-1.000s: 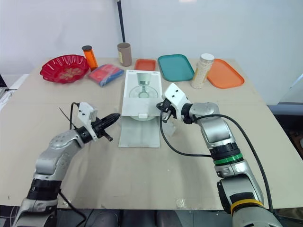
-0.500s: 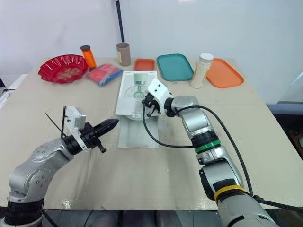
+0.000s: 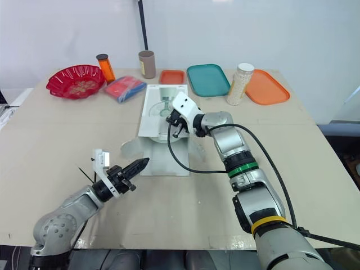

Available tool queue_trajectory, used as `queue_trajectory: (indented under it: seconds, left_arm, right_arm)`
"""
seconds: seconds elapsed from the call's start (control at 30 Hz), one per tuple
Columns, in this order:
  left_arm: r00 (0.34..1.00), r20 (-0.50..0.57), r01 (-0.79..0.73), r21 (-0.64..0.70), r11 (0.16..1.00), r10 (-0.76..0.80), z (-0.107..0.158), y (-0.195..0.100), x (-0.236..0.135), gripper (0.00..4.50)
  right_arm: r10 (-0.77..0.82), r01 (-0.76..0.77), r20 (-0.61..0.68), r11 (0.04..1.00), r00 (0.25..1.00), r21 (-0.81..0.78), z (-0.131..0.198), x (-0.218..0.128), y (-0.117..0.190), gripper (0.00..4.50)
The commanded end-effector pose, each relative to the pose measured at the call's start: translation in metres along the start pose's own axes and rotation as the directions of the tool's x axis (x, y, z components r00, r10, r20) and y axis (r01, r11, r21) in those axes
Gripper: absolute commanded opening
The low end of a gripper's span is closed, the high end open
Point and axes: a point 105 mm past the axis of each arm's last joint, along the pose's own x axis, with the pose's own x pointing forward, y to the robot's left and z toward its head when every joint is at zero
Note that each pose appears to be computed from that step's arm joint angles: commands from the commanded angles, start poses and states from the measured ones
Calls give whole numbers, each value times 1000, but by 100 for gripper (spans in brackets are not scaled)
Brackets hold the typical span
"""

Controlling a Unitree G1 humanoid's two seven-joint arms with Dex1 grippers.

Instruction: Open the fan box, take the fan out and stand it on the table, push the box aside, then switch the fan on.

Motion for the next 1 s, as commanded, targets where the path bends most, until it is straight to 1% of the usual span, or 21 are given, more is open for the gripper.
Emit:
queue_trajectory:
  seconds: [0.03,0.17,0.3,0.53,0.67,0.9,1.0]
  left_arm:
    - [998,66,15,-1,1000,-15,17,0,3,0]
    - [997,73,21,-36,999,-19,17,2,7,0]
    - [997,55,50,-41,998,-48,14,-2,17,0]
    - [997,56,60,-65,996,-56,12,-1,28,0]
    - [994,81,78,-127,989,-68,11,0,33,0]
    - [992,88,103,-152,983,-90,9,-4,39,0]
    - [993,79,98,-148,984,-87,7,-4,45,80]
  right_arm:
    - [-44,43,-9,999,999,-16,2,-8,-14,5]
    - [-60,60,-11,998,998,-13,0,-11,-18,5]
    - [-72,71,-29,997,997,-16,-7,-16,-21,5]
    - [-88,87,-50,996,995,-13,-14,-22,-24,5]
    - [-94,94,-49,996,994,-12,-13,-26,-26,5]
    - [-95,95,-54,995,994,-10,-15,-27,-25,5]
    - [-88,88,-59,996,994,-7,-16,-25,-23,0]
